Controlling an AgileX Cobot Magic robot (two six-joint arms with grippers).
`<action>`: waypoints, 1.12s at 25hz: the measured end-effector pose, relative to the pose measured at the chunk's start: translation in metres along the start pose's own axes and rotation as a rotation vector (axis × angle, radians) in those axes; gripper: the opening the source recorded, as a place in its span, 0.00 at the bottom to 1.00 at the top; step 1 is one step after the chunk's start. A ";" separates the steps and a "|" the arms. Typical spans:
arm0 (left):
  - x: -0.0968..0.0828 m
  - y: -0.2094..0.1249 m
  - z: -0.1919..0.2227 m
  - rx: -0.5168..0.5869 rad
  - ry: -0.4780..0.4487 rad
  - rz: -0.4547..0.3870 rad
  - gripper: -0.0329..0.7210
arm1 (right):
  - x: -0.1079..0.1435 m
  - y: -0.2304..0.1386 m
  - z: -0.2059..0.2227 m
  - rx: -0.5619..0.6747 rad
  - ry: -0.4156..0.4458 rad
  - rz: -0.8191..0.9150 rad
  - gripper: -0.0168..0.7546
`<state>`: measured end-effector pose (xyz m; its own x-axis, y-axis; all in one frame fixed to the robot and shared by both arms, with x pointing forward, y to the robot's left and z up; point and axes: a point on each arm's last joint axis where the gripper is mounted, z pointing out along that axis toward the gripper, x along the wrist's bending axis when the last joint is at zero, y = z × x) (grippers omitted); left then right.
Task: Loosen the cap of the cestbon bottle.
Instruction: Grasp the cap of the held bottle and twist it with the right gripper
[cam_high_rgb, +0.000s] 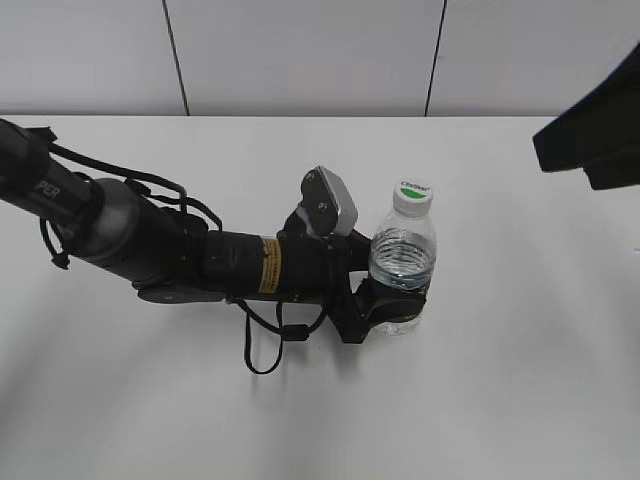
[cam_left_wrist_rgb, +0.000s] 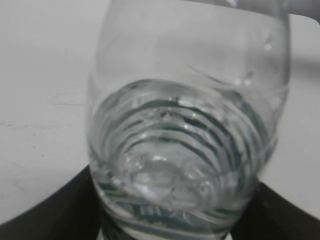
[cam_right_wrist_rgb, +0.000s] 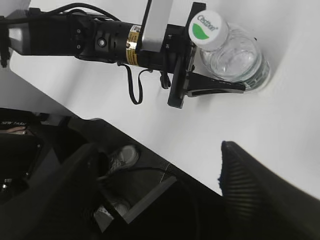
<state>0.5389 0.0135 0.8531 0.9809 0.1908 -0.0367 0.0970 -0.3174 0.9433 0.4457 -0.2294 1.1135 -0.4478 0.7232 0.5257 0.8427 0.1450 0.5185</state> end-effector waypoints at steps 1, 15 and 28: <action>0.000 0.000 0.000 0.000 0.000 0.000 0.73 | -0.002 0.006 0.002 0.012 0.006 0.005 0.77; 0.000 0.000 0.000 0.000 0.000 0.000 0.73 | 0.021 0.059 0.071 0.258 -0.038 -0.040 0.77; 0.000 0.000 0.000 -0.001 0.000 0.000 0.73 | 0.007 0.091 0.116 0.322 -0.162 0.004 0.75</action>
<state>0.5389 0.0135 0.8532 0.9810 0.1904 -0.0368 0.0969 -0.3166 0.9436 0.5538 -0.1326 1.0864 -0.4129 0.8183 0.3999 0.9068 0.3284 0.2642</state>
